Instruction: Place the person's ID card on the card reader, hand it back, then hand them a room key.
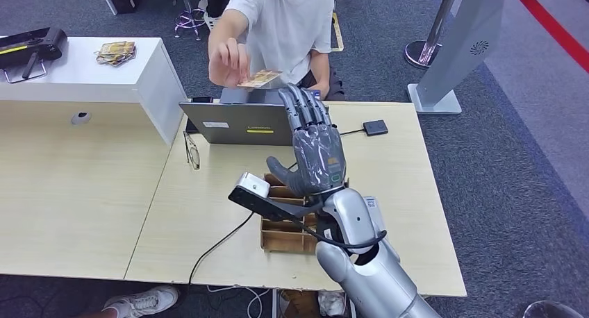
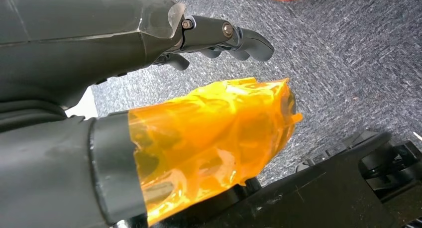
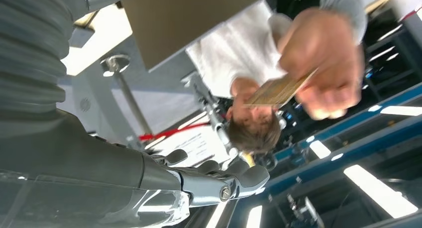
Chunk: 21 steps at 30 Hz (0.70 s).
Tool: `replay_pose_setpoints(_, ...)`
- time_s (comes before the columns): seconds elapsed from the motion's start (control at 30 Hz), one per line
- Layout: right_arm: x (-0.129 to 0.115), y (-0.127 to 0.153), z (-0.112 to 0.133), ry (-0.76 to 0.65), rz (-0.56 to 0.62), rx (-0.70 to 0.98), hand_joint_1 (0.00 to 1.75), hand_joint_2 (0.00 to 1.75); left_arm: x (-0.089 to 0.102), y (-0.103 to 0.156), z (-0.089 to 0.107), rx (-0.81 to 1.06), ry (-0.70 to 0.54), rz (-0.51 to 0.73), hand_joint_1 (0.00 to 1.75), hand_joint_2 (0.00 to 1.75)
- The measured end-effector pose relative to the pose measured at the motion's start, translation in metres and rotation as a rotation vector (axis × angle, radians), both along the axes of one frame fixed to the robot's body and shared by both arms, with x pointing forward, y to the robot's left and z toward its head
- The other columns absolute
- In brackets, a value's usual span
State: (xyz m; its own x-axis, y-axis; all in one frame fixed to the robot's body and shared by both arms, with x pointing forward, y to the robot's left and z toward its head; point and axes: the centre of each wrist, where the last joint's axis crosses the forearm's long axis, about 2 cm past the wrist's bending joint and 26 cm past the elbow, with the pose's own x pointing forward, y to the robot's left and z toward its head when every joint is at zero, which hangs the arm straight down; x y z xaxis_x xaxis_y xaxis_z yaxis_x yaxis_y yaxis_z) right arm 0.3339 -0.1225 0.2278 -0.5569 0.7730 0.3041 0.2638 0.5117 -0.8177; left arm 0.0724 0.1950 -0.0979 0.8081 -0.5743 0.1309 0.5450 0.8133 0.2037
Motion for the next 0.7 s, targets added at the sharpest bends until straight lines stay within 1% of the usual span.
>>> replay_pose_setpoints(0.17,-0.003,0.001,0.0,0.039,0.071,0.003,0.0,1.75,0.0,0.0,0.0,-0.003,0.002,0.008,0.0,0.0)
replay_pose_setpoints(0.37,-0.006,0.001,-0.003,0.077,0.12,-0.007,0.0,1.75,0.0,0.001,0.0,-0.005,0.003,0.015,0.0,0.0)
replay_pose_setpoints(0.53,-0.006,-0.001,-0.01,0.094,0.127,-0.038,0.0,1.75,0.0,0.001,0.0,-0.005,0.004,0.017,0.0,0.0)
replay_pose_setpoints(0.7,-0.005,-0.005,-0.022,0.125,0.109,-0.089,0.0,1.75,0.0,0.001,0.0,-0.004,0.003,0.02,0.0,0.0)
